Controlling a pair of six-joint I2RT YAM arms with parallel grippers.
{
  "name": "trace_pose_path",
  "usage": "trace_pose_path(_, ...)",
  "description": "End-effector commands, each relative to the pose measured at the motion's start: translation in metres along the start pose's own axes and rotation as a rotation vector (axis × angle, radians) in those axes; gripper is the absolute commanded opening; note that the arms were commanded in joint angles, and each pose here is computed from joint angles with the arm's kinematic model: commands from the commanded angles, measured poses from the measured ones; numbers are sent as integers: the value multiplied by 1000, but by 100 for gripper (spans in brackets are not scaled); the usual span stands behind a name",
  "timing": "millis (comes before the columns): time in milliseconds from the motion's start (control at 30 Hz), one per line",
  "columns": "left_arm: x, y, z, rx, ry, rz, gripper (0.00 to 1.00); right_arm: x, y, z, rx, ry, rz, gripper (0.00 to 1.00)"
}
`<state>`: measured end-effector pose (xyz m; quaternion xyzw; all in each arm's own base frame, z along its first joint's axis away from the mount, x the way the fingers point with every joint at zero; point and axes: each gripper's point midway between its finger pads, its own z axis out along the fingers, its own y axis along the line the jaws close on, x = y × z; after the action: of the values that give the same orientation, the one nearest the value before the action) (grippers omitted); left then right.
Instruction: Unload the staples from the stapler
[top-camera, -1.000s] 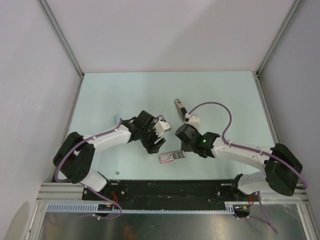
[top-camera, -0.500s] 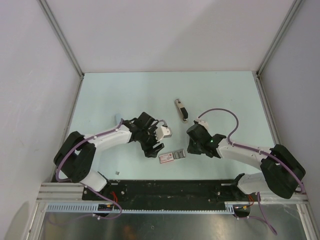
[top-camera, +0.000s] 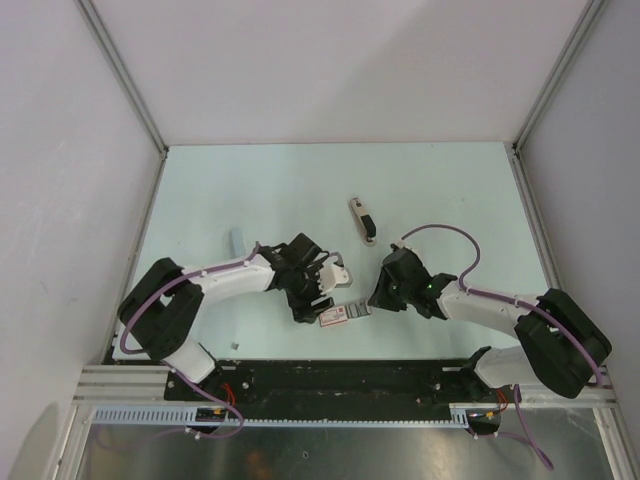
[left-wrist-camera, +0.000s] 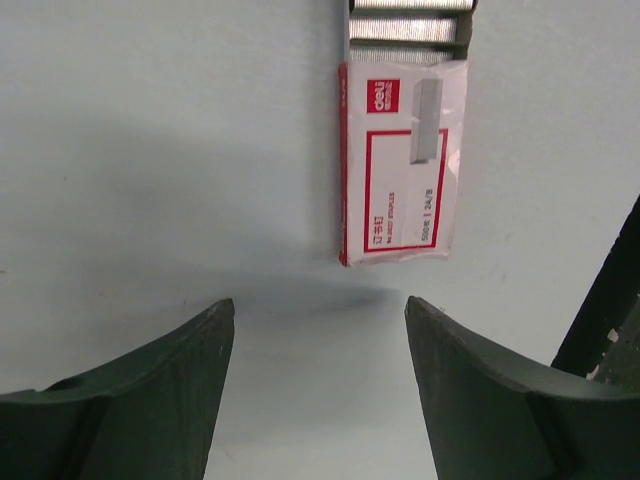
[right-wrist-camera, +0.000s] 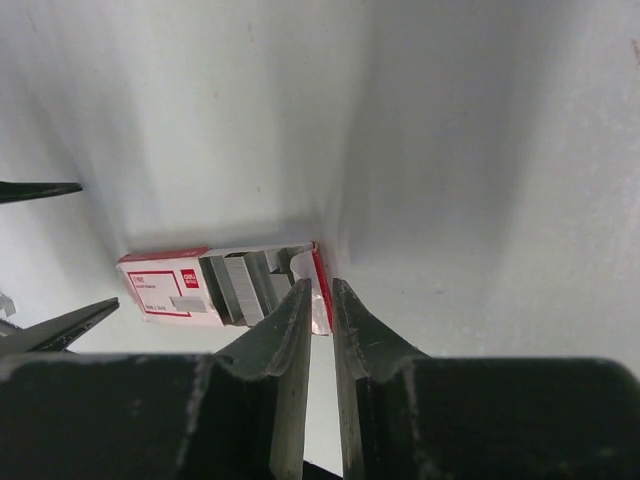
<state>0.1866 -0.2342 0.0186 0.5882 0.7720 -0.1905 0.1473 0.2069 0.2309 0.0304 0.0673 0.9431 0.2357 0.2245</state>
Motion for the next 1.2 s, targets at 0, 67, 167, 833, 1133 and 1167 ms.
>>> trace_pose_path(0,-4,0,5,-5,5,30,74,-2,10,2,-56,-3,19,18)
trace_pose_path(67,-5,0,7,-6,8,31,74,-2,10,2,-56,-2,20,18)
trace_pose_path(167,-7,0,9,-5,10,28,74,0,8,3,-57,4,22,17)
trace_pose_path(833,-19,-2,14,-11,0,19,74,17,17,10,-108,29,37,14)
trace_pose_path(1133,-17,-1,18,-13,10,12,73,29,29,9,-134,46,23,14)
trace_pose_path(1167,-17,-1,18,-13,10,11,73,30,31,9,-139,47,23,14)
